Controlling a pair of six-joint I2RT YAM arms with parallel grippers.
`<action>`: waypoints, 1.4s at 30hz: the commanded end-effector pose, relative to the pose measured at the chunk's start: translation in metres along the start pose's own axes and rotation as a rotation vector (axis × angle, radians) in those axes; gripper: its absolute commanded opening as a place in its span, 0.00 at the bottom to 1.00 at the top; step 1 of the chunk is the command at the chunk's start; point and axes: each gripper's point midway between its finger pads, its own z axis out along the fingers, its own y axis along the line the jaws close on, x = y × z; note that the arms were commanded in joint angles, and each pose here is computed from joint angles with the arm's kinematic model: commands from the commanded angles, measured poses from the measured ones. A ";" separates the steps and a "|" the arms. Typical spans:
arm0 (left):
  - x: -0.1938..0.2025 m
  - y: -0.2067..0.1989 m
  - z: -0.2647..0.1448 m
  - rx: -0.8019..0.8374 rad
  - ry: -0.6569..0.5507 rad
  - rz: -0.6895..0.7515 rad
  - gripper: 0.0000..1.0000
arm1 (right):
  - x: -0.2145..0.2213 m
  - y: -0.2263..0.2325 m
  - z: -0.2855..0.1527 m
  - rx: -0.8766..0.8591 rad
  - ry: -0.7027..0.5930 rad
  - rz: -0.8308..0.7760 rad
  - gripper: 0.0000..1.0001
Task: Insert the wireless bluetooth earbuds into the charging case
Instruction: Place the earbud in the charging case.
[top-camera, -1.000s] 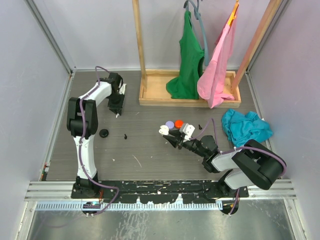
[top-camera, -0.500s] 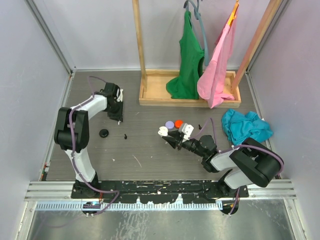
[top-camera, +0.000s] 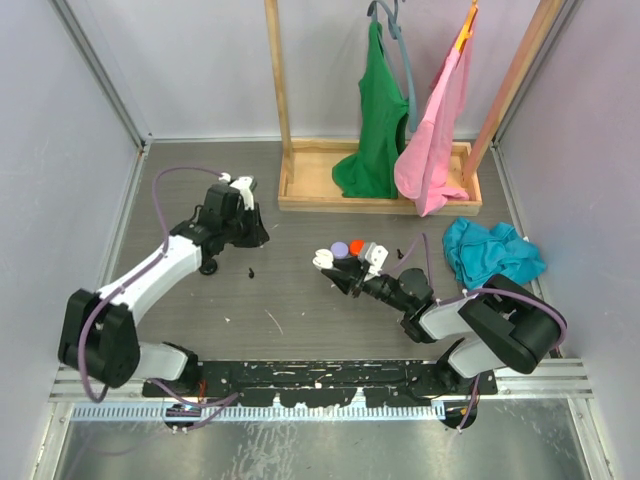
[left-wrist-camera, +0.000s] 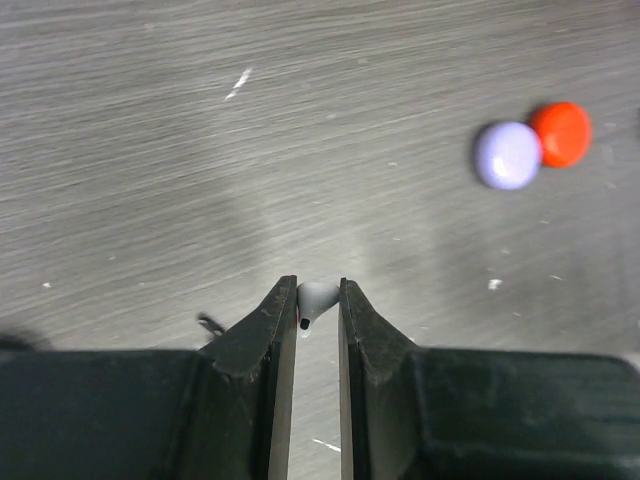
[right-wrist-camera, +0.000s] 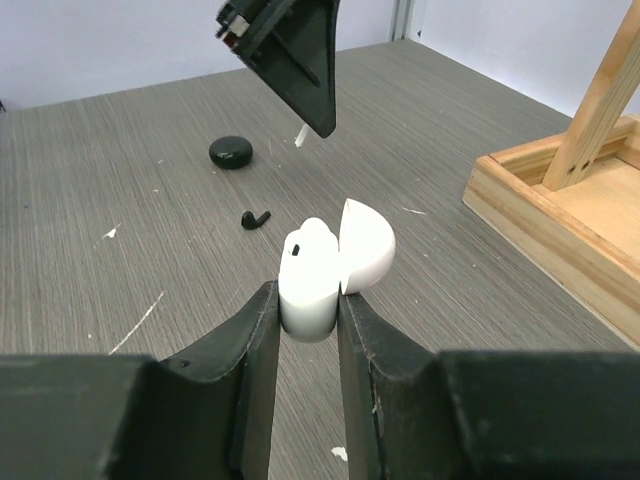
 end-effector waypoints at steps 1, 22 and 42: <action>-0.035 -0.048 -0.036 0.152 -0.209 -0.012 0.09 | -0.044 0.002 0.013 -0.012 -0.145 -0.019 0.01; -0.028 -0.163 -0.113 0.466 -0.453 0.044 0.09 | -0.070 0.010 0.026 -0.039 -0.225 -0.001 0.01; -0.017 -0.189 -0.111 0.476 -0.511 0.108 0.09 | -0.078 0.013 0.027 -0.045 -0.252 0.007 0.01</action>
